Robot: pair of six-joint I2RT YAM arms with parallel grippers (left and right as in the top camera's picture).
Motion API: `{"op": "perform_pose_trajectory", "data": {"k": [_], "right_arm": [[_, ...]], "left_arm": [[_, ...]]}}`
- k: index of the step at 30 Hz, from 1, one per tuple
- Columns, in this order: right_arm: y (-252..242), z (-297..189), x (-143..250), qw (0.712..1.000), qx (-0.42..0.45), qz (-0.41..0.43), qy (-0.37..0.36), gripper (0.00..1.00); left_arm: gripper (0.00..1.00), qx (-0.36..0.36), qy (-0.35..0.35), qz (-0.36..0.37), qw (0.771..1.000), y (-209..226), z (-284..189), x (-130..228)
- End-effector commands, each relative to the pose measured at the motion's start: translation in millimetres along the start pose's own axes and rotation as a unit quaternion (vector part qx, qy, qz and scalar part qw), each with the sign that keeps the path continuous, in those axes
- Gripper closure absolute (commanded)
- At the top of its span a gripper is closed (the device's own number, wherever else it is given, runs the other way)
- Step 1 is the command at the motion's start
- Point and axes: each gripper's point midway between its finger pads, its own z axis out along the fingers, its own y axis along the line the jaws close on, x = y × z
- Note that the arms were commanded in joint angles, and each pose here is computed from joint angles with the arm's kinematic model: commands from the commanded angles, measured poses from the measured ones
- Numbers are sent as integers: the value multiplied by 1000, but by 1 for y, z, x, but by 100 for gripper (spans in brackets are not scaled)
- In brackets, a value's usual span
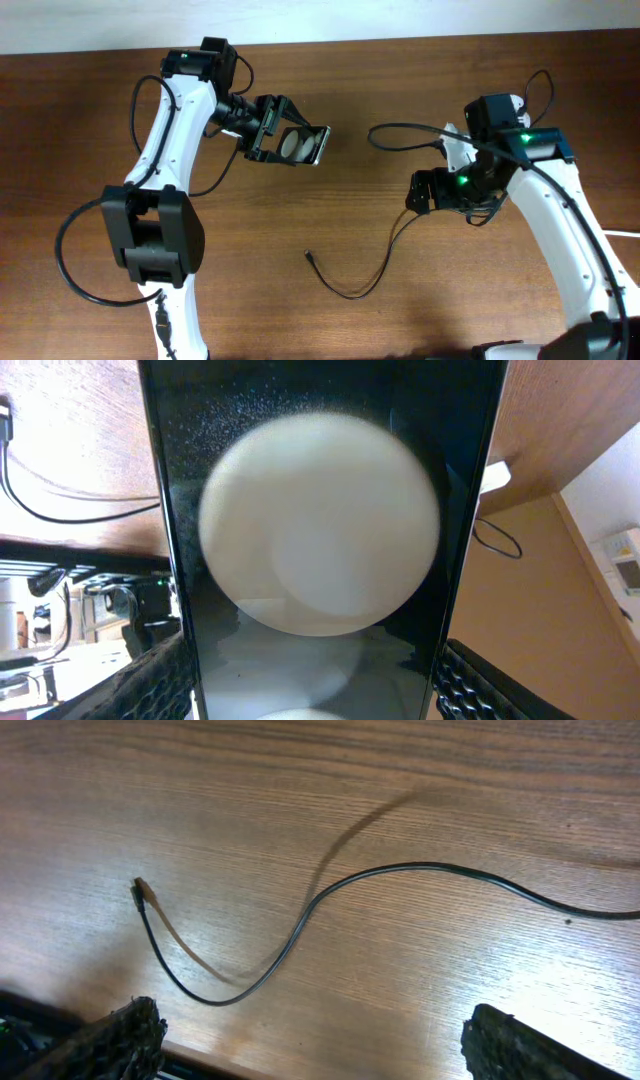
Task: Plug charger to phone and switch on socket
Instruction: 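Move the right gripper toward the phone held by the left gripper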
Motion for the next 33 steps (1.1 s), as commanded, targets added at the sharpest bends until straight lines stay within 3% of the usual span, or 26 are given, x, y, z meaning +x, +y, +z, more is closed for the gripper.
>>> {"op": "perform_pose_trajectory", "data": {"k": [1, 5, 8, 14, 18, 27, 33], "right_arm": [[2, 1, -16, 1000, -7, -2, -22, 1], [-4, -5, -62, 992, 7, 45, -116, 0], [-1, -5, -63, 992, -2, 43, -117, 0], [51, -33, -74, 981, -139, 44, -128, 4], [84, -67, -81, 966, -215, 24, -140, 15], [90, -84, -85, 960, -228, 84, -141, 22], [92, -79, -84, 964, -211, 87, -140, 24]], "left_arm": [[79, 17, 14, 25, 999, -6, -9, 10], [79, 13, 15, 31, 999, -4, -9, 11], [80, 13, 15, 31, 999, -4, -9, 11], [82, 17, 25, 30, 999, -6, -9, 15], [85, 18, 26, 30, 999, -6, -9, 15], [85, 10, 26, 11, 1000, -6, -1, 21], [85, -16, -4, 6, 1000, -11, 34, 35]]}}
